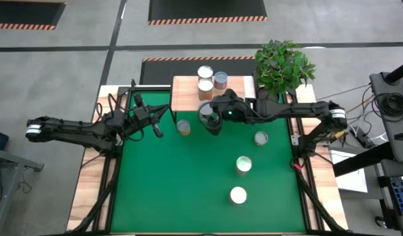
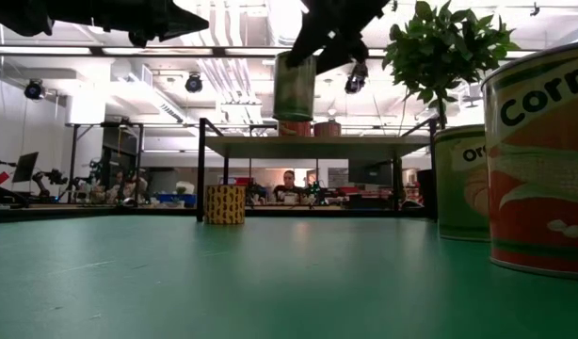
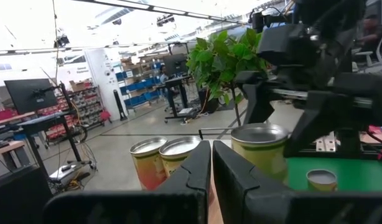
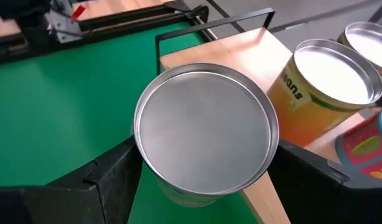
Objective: Pick and place cans onto a shelf
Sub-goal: Put the canned pears on the shelf
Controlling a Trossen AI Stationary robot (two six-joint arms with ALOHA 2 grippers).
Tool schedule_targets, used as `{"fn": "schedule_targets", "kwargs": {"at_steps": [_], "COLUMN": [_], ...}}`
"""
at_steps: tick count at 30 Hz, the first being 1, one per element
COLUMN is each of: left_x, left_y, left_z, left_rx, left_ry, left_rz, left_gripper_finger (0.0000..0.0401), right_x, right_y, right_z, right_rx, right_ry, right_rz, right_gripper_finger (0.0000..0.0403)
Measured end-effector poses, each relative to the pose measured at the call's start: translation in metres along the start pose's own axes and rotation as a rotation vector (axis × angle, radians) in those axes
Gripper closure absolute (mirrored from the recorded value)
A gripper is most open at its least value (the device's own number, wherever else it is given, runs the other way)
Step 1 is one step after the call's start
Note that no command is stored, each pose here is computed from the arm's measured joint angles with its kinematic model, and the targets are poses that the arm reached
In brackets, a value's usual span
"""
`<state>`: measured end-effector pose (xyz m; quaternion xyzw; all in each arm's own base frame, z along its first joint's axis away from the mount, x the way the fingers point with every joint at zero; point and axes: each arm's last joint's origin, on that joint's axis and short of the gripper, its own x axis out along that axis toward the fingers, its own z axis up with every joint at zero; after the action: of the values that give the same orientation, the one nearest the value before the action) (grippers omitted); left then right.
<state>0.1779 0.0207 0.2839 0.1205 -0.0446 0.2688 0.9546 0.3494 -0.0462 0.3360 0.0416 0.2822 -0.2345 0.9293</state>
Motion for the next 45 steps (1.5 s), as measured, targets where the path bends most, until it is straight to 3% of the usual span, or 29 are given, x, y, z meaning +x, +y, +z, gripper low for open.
{"fn": "schedule_targets", "kwargs": {"at_steps": [7, 26, 37, 45], "left_x": [0.000, 0.000, 0.000, 0.000], "left_y": [0.000, 0.000, 0.000, 0.000], "left_z": [0.000, 0.000, 0.000, 0.000], "left_rx": [0.000, -0.001, -0.001, -0.001], "left_ry": [-0.001, -0.001, -0.002, -0.001], "left_rz": [0.000, 0.000, 0.000, 0.000], "left_gripper_finger": [0.0401, 0.0401, 0.0401, 0.0401], "right_x": [0.005, 0.027, 0.032, 0.029], "right_y": [-0.010, -0.026, -0.033, -0.036], "right_z": [0.001, -0.005, -0.005, -0.004], "right_rx": [0.088, 0.075, 0.075, 0.072], "right_ry": [0.004, 0.041, 0.047, 0.042], "right_rz": [-0.044, -0.120, -0.150, -0.155], "right_gripper_finger": [0.0106, 0.0104, 0.0049, 0.0044]}}
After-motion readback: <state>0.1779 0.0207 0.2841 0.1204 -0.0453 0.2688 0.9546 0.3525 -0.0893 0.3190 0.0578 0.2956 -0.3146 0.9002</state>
